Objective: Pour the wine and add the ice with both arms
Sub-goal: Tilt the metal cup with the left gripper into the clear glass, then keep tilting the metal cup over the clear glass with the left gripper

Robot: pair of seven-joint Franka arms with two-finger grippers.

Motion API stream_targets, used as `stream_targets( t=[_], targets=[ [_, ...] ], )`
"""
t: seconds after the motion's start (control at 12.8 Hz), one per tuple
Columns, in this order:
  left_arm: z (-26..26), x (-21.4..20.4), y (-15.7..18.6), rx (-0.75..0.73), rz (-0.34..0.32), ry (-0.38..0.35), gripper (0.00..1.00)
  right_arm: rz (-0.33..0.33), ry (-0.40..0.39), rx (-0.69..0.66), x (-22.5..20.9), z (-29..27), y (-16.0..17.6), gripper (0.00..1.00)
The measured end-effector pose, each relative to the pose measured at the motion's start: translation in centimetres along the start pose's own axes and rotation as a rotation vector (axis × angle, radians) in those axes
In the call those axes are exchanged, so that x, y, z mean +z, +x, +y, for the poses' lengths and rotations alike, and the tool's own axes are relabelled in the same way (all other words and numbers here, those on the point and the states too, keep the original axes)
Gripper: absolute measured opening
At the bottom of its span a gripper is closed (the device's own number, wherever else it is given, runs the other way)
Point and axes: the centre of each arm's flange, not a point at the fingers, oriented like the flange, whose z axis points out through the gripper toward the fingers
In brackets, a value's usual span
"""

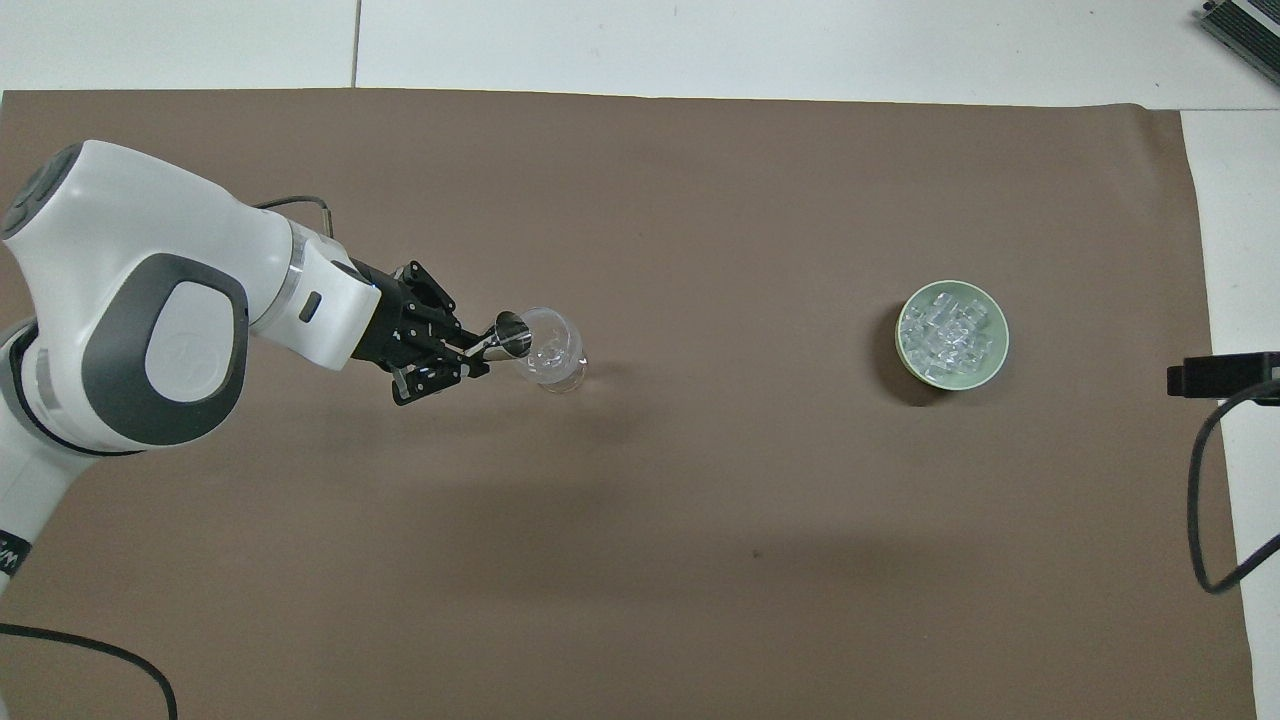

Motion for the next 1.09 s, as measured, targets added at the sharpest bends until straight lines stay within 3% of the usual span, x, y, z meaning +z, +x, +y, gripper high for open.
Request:
stream_targets(
  t=[0.7,1.09],
  targets=[
    [0.64,-0.09,0.64,-0.055,-0.045,0.020,0.24,0.000,0.000,0.000,0.00,0.00,0.00,1.00],
    [0.81,-0.74,1.17,-0.093,-0.103,0.061,0.24,0.000,0.000,0.000,0.00,0.00,0.00,1.00]
  ],
)
